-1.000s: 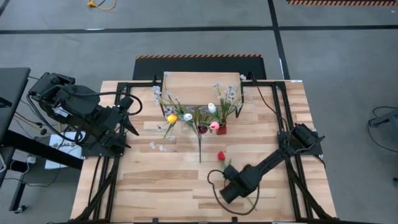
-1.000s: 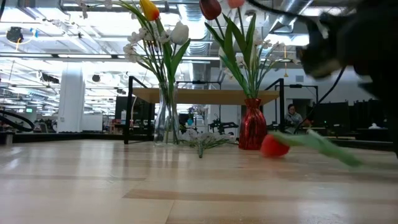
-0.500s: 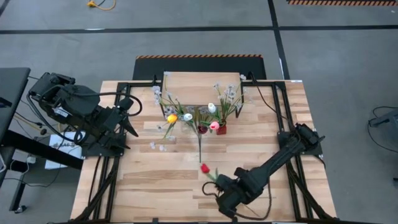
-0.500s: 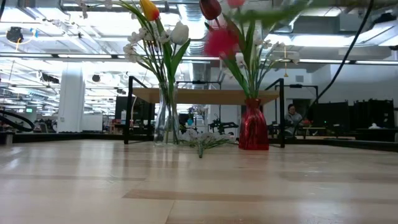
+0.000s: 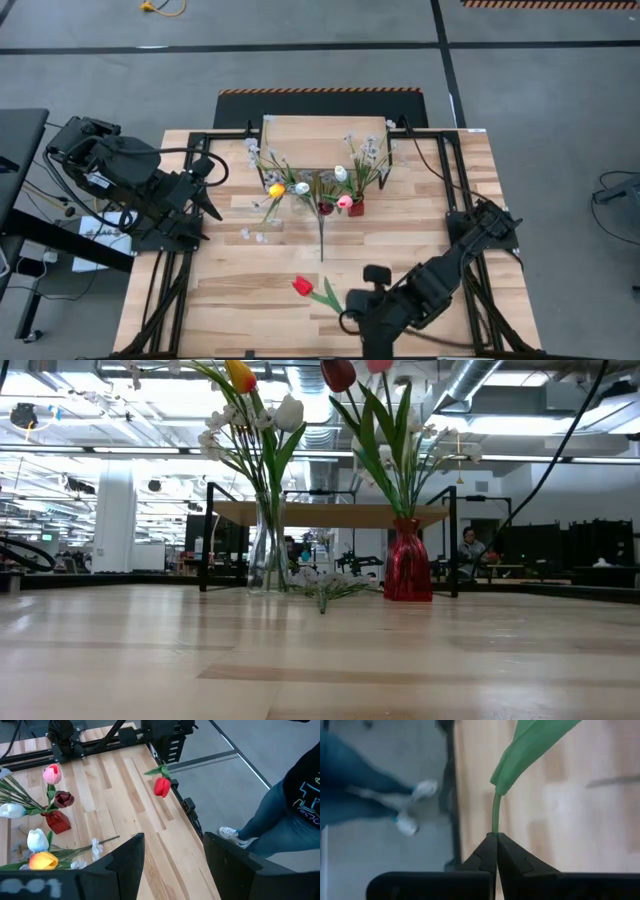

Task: Pick and place flowers into a vace then onto a shelf
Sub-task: Put the red flower into the transparent vase

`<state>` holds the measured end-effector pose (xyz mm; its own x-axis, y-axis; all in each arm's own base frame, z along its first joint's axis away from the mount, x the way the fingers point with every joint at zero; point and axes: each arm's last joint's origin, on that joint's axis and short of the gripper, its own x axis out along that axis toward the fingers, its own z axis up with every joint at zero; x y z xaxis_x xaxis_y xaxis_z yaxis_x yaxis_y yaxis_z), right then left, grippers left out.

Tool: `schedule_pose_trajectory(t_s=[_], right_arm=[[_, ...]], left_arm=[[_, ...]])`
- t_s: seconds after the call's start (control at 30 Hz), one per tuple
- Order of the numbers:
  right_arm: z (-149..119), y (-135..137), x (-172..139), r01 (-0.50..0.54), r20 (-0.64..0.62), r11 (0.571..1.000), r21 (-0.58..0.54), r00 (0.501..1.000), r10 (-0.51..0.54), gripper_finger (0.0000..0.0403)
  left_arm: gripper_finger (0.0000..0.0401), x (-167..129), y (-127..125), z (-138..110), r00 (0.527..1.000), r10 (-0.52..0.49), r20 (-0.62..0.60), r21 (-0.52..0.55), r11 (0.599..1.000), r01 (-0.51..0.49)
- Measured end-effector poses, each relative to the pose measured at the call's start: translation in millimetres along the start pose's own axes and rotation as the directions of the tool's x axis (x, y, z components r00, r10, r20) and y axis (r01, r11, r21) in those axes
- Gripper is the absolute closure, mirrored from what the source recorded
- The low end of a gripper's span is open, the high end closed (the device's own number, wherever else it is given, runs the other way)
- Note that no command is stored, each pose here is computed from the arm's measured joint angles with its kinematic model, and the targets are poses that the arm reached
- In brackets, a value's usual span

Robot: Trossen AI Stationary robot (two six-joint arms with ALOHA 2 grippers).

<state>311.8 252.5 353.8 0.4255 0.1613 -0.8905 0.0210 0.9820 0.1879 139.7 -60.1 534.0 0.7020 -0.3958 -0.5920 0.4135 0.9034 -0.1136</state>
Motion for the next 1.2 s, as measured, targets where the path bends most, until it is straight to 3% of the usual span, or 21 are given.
schedule_pose_trajectory(t_s=[0.17, 0.47, 0.67, 0.97, 1.07, 1.2], right_arm=[[22, -13, -28, 0.112, 0.192, 0.994, -0.010, 0.976, -0.108, 0.0403], [59, -39, -73, 0.289, 0.501, 0.955, -0.063, 0.837, -0.221, 0.0403], [83, -53, -97, 0.371, 0.667, 0.920, -0.125, 0.718, -0.199, 0.0403], [101, -57, -126, 0.503, 0.824, 0.839, -0.210, 0.553, -0.125, 0.0403], [106, -58, -130, 0.520, 0.848, 0.823, -0.229, 0.522, -0.094, 0.0403], [109, -63, -130, 0.524, 0.851, 0.819, -0.234, 0.518, -0.088, 0.0403]], left_arm=[[0.0208, 0, 0, 6, 0.998, 0.000, 0.060, 0.009, 1.000, 0.000], [0.0208, -4, -1, 26, 0.962, 0.003, 0.274, 0.146, 0.988, -0.044], [0.0208, -5, -1, 37, 0.925, 0.040, 0.377, 0.207, 0.970, -0.126], [0.0208, 14, 9, 52, 0.903, 0.137, 0.408, 0.192, 0.954, -0.232], [0.0208, 23, 16, 58, 0.894, 0.161, 0.418, 0.175, 0.951, -0.253], [0.0208, 35, 23, 67, 0.885, 0.145, 0.442, 0.173, 0.954, -0.243]])
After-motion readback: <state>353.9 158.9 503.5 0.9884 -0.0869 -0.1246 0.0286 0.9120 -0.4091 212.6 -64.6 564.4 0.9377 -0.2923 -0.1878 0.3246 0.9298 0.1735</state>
